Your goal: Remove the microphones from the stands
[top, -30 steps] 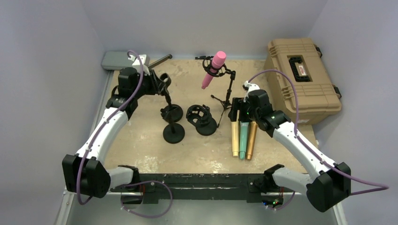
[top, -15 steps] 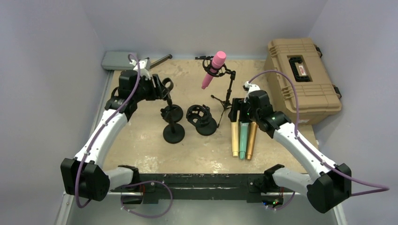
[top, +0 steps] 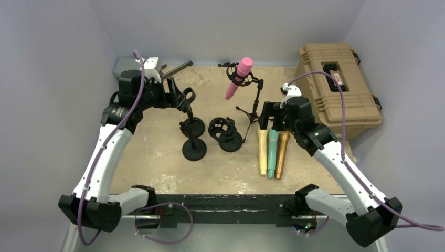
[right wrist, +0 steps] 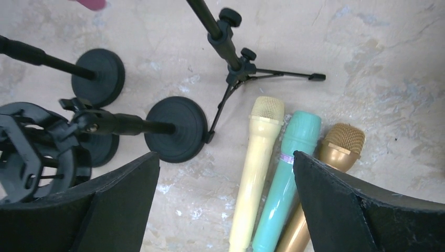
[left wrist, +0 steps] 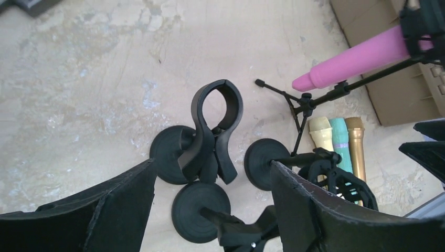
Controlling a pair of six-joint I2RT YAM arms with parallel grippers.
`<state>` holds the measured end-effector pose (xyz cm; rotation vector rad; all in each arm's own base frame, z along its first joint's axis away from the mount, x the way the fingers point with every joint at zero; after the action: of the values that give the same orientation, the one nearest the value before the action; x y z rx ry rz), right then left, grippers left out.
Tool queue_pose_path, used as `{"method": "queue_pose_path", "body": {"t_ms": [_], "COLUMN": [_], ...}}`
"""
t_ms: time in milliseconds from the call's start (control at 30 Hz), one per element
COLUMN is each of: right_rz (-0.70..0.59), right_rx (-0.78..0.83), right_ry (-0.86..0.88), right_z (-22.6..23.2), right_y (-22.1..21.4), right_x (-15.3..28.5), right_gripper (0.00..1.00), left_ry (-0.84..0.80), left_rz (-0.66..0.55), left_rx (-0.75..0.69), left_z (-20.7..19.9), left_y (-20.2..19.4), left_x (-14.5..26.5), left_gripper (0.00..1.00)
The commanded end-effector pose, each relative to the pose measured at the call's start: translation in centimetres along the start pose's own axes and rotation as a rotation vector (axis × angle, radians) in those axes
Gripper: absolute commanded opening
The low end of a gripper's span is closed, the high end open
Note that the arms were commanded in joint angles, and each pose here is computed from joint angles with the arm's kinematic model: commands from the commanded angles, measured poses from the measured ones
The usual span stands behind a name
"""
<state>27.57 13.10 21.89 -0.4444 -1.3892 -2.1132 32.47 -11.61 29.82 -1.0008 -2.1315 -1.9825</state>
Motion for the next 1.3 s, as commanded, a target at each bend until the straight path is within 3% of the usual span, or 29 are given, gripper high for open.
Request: {"method": "queue_pose_path", "body": {"t_ms": [0,367,800,1100,1267], "right_rz": [-0.091,-0.283,-0.179,-0.263,-0.254], "right_rx": [-0.005,-0.179,-0.214,-0.058,0.01], "right_ry": [0.029,0.187,0.238,0.246,0.32], "right_z": [1.2,4.8,9.0,11.4,13.7], "right_y": [3.1,8.1,10.9,16.5,17.9], "right_x": [1.9,5.5,2.4,3.8,3.1], "right_gripper": [0.96,0.94,0.88,0.89,0.83], "left_ry": [0.008,-0.073,-0.088,-0.116,-0.131], "left_rz": [-0.148,-0.385,-0.398,-0.375,-0.367], "left_rx": [-0.135,-0.229,-0.244,-0.244,-0.247], "left_z": [-0.4,-2.4,-3.0,-3.3,-3.5], "left_y": [2.4,0.2,-0.1,-0.4,-0.6], "left_x": [3.4,6.4,7.4,6.6,6.3], "left_gripper": [0.77,0.79,0.79,0.79,0.79]}}
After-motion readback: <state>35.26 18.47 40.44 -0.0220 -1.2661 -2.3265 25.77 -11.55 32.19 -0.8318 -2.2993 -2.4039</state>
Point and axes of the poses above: each gripper's point midway between its finger pads, its own x axis back along the fingers, its own z axis along the line the jaws close on, y = z × x, the point moved 1 cm from there along x, back along the fingers, and after that the axes turned 12 degrees about -x, right-handed, at the moved point
